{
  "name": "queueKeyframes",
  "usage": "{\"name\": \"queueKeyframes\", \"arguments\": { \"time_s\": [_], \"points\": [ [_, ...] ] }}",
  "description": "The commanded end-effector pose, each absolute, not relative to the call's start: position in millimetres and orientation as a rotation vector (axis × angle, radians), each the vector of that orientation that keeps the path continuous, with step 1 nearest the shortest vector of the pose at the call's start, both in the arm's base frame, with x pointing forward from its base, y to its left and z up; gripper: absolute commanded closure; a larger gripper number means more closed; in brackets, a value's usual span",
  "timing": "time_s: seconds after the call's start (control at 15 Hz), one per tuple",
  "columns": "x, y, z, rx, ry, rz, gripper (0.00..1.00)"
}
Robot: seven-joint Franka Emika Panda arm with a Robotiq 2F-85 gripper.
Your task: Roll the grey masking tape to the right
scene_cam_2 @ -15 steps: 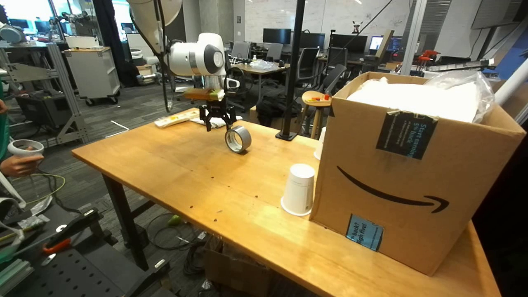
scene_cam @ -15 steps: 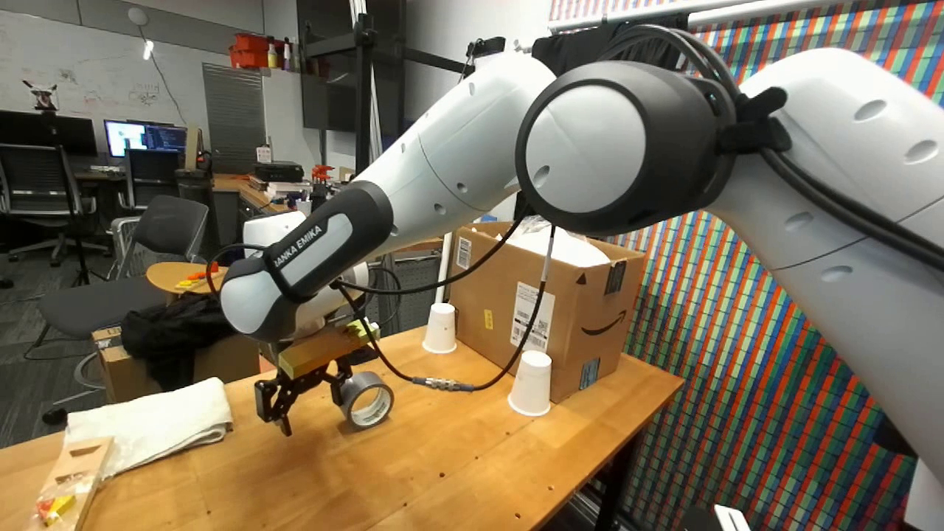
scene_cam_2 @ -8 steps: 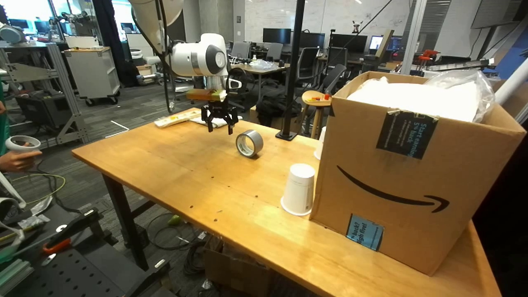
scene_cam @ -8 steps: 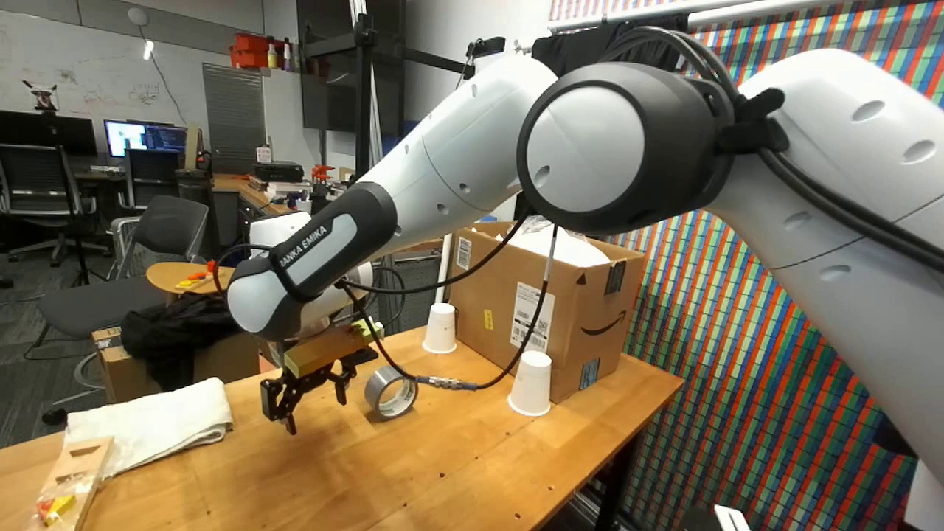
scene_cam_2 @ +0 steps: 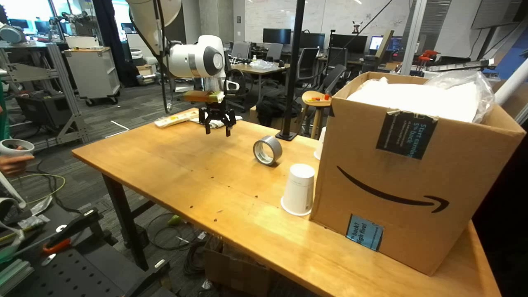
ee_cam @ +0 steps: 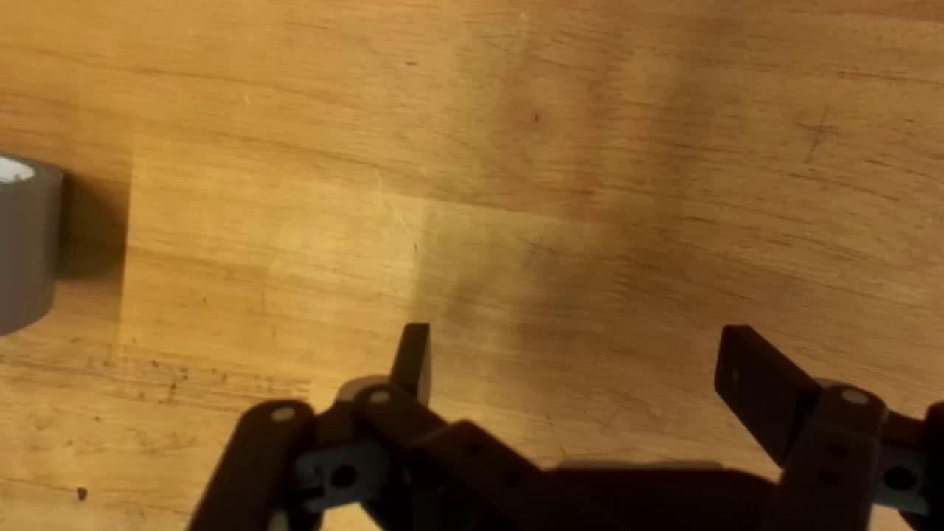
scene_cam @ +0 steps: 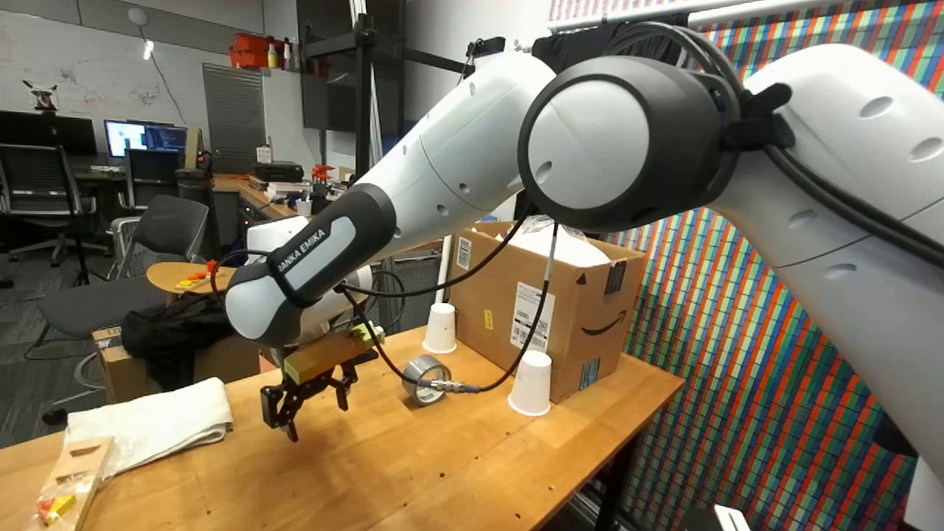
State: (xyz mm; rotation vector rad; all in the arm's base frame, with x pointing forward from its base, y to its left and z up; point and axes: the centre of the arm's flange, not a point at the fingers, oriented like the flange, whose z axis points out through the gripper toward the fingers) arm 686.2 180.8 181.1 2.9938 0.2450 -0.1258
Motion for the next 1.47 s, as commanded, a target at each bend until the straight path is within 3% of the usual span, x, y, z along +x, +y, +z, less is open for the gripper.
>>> {"name": "queueKeyframes", "arguments": {
  "time_s": [0.0,1.4],
  "points": [
    [674,163,192,2.994,0.24,-0.127,0.0],
    [652,45,188,3.021,0.149,-0.171,0.0]
  ]
}}
